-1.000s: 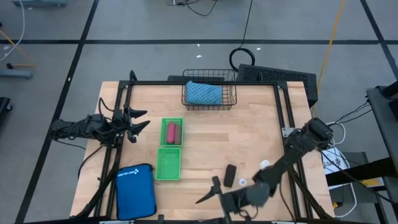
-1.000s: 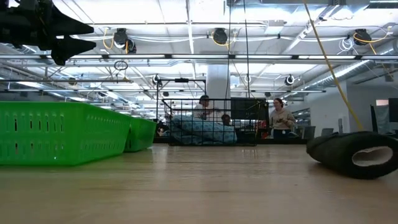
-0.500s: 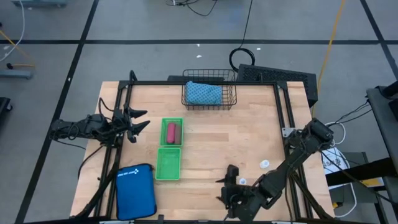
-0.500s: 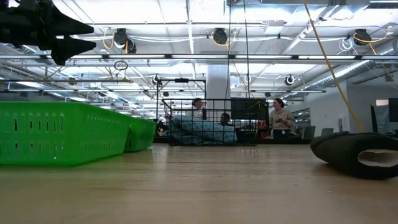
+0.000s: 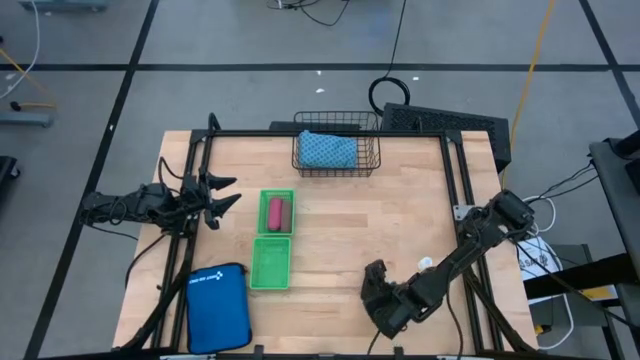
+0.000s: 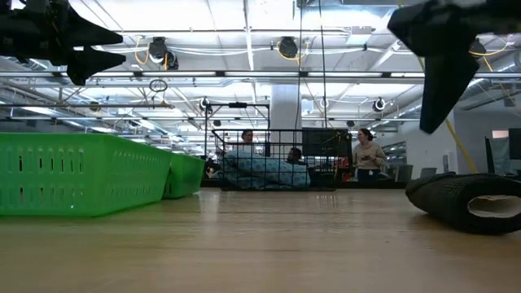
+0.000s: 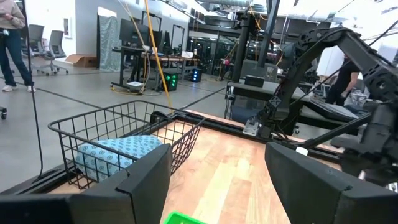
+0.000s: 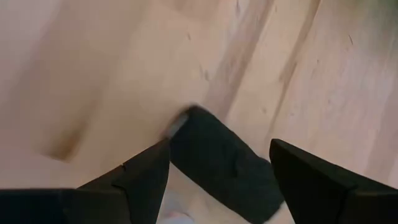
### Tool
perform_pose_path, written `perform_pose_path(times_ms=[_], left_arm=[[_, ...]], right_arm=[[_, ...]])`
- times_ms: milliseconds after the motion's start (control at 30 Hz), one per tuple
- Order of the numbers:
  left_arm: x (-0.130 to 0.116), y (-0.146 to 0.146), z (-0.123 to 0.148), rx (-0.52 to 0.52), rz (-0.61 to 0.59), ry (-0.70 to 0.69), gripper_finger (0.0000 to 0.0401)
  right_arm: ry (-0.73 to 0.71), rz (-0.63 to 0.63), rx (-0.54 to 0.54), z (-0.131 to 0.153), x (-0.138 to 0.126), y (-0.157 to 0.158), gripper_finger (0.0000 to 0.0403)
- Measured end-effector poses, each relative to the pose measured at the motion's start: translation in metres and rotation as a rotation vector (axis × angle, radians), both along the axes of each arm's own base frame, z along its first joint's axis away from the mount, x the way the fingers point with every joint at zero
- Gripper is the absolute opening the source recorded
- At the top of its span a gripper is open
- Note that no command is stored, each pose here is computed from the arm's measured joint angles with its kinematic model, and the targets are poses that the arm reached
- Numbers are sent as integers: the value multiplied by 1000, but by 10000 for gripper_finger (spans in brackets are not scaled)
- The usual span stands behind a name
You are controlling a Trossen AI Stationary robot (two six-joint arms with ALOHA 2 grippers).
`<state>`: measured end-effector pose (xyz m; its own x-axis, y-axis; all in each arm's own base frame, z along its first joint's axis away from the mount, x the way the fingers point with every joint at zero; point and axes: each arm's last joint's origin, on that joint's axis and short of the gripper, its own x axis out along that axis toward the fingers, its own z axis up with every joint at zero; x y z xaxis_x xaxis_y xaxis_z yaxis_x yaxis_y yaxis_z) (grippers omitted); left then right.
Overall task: Pick & Place Medicine items
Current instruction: Put the black bandage into the top green bin
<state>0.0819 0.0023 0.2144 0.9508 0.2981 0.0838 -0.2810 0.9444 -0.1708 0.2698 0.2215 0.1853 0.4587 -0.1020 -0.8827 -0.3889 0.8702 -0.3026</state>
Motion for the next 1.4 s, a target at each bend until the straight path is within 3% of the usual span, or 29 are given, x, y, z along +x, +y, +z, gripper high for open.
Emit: perform_pose_path(times_ms=[267,500,667,933,1067,1400], left_arm=[[0,0,0,0,0,0,269],[0,0,0,0,0,0,269],[0,0,0,0,0,0,269],[0,0,0,0,0,0,269],[0,0,0,0,0,0,269],[0,0,0,0,0,0,269]], right_arm=[[70,57,-96,-24,0,-24,263],[8,3,-61,-27,15,-39,263],[-127,-168,-32,-23,36,-58,263],[-176,-448,52,-21,58,-104,263],[-128,-386,53,-22,64,-117,263],[31,-209,232,-13,55,-119,263]])
